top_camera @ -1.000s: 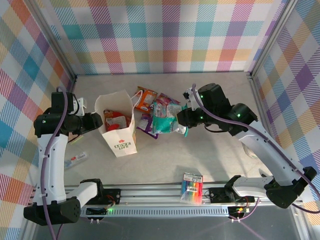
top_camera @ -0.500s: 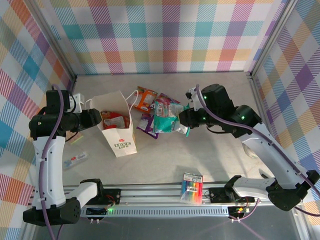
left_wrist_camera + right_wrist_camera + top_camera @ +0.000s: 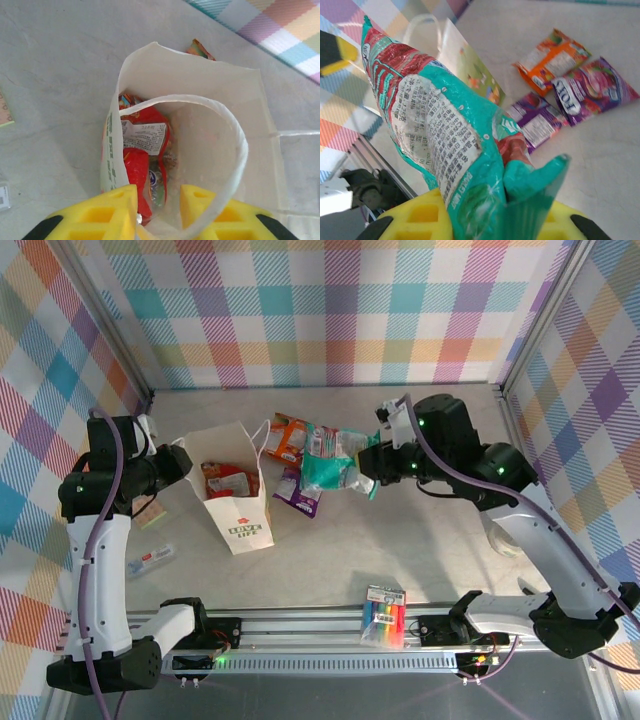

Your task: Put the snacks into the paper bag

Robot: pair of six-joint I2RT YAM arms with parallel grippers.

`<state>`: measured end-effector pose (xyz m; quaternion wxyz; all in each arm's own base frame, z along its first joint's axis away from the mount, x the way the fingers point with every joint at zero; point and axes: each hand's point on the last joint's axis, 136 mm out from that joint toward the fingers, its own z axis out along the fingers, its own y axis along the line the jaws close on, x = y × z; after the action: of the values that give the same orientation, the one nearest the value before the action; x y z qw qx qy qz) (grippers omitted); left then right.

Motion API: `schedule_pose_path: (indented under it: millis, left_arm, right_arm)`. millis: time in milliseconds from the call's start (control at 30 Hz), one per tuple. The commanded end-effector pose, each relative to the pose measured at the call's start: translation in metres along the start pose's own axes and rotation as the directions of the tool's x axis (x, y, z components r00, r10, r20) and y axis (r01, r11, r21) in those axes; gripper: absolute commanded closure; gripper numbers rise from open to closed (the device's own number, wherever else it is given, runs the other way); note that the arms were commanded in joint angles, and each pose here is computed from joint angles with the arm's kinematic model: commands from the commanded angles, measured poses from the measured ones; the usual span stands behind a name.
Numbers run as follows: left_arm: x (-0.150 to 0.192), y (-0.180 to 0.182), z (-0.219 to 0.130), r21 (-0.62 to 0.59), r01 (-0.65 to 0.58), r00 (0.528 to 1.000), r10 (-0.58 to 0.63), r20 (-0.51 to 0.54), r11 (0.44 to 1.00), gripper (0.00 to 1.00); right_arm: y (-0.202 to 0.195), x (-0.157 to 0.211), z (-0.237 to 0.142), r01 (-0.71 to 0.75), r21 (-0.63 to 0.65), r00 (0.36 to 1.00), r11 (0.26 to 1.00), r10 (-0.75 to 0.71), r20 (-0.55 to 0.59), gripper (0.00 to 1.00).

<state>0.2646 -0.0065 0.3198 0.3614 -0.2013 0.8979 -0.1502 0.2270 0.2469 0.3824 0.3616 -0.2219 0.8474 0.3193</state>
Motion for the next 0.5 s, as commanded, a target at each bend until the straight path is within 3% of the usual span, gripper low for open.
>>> schedule_pose_path:
  millis: [0, 467]
  left_arm:
    - [-0.006, 0.005, -0.004, 0.002, 0.057, 0.997, -0.057, 0.049, 0.998, 0.77]
    - [0.003, 0.026, -0.001, -0.017, 0.132, 0.991, -0.131, 0.038, 0.991, 0.89]
  right_arm:
    - [0.026, -0.028, -0.011, 0.041, -0.094, 0.997, 0.995, -0.034, 0.075, 0.81]
    - [0.077, -0.068, -0.013, 0.124, -0.233, 0.986, 0.965, -0.094, 0.135, 0.81]
